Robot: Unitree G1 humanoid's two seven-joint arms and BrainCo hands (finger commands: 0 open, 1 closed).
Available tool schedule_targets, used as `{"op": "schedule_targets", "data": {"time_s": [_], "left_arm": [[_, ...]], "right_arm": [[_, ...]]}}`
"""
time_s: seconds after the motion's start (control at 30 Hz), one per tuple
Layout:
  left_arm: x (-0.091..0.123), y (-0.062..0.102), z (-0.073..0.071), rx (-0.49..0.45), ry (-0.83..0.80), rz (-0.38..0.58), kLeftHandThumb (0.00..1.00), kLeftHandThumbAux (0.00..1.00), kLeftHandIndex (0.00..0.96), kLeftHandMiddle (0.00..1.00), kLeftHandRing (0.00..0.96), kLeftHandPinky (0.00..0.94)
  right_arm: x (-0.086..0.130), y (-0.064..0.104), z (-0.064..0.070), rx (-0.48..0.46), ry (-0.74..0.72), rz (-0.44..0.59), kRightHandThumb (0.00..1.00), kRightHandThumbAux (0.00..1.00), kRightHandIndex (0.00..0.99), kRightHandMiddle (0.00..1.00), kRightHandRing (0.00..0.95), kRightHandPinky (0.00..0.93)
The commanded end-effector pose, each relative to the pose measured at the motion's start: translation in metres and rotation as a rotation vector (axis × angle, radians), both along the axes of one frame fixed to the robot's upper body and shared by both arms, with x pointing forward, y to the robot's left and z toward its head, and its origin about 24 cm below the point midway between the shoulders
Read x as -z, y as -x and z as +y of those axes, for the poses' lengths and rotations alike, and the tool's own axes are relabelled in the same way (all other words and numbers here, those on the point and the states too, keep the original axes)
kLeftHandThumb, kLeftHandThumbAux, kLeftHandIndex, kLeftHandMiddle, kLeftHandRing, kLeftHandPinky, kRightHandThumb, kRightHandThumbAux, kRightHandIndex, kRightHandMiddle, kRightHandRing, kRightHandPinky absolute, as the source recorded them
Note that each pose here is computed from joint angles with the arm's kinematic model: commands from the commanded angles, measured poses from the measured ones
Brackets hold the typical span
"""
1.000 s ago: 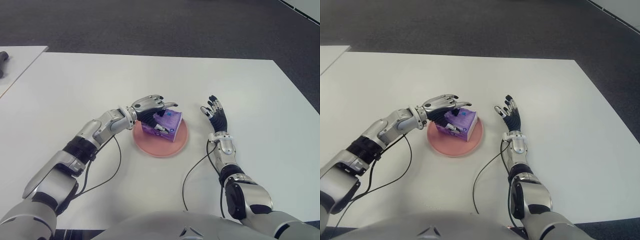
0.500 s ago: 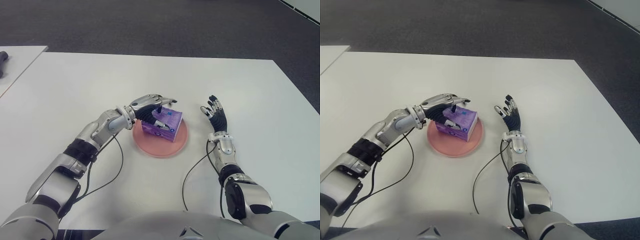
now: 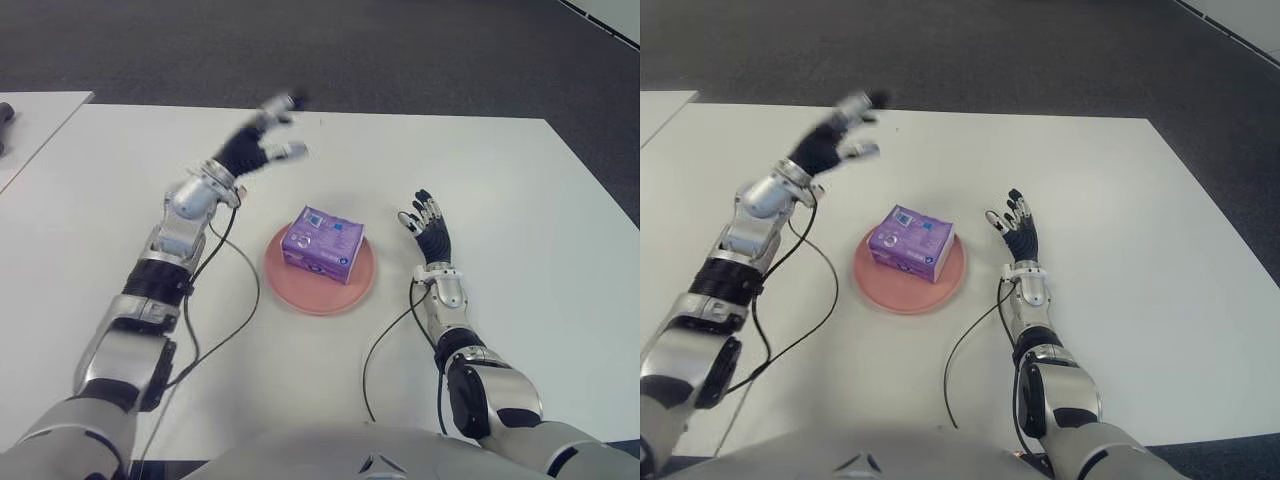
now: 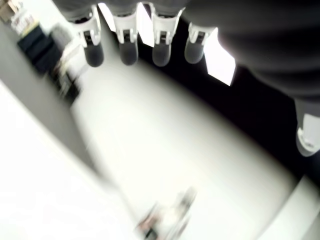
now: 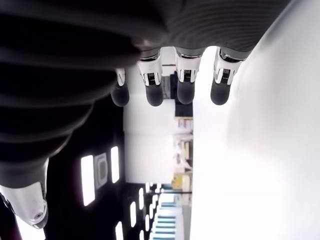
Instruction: Put the tissue paper into the plate.
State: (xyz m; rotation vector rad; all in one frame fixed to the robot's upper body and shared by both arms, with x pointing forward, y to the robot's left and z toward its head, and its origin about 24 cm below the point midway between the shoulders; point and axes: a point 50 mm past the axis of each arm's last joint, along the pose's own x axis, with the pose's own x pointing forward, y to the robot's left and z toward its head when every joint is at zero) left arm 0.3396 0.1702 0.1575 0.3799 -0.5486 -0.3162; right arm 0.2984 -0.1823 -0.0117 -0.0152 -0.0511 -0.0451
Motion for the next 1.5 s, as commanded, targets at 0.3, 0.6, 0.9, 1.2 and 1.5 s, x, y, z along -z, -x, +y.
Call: {"op": "schedule_targets", "data": {"time_s": [0.3, 0.6, 0.9, 1.2, 1.5], "left_arm": [[0.025, -0.007, 0.042, -0.388, 0.246, 0.072, 0.000, 0.358, 0.000, 0.000, 0.000, 0.000], [0.030, -0.005, 0.054, -0.446, 0.337, 0.067, 0.000, 0.355, 0.000, 0.000, 0.000, 0.000], [0.044, 0.001, 0.062, -0.518, 0.362, 0.084, 0.000, 0.362, 0.000, 0.000, 0.000, 0.000], [0.097, 0.019, 0.033, -0.542, 0.354, 0.181, 0.000, 0.356, 0.000, 0.000, 0.000, 0.000], [0.122, 0.040, 0.014, -0.537, 0.317, 0.236, 0.000, 0.387, 0.000, 0.000, 0.000, 0.000]], "right_arm": [[0.031, 0.022, 0.003, 0.010, -0.024, 0.151, 0.048, 0.587, 0.000, 0.000, 0.000, 0.000], [0.031, 0.022, 0.003, 0.010, -0.024, 0.151, 0.048, 0.587, 0.000, 0.000, 0.000, 0.000], [0.031, 0.022, 0.003, 0.010, -0.024, 0.151, 0.048, 0.587, 0.000, 0.000, 0.000, 0.000], [0.032, 0.023, 0.002, 0.010, -0.023, 0.149, 0.048, 0.587, 0.000, 0.000, 0.000, 0.000], [0.032, 0.024, 0.003, 0.010, -0.023, 0.147, 0.048, 0.587, 0.000, 0.000, 0.000, 0.000]]}}
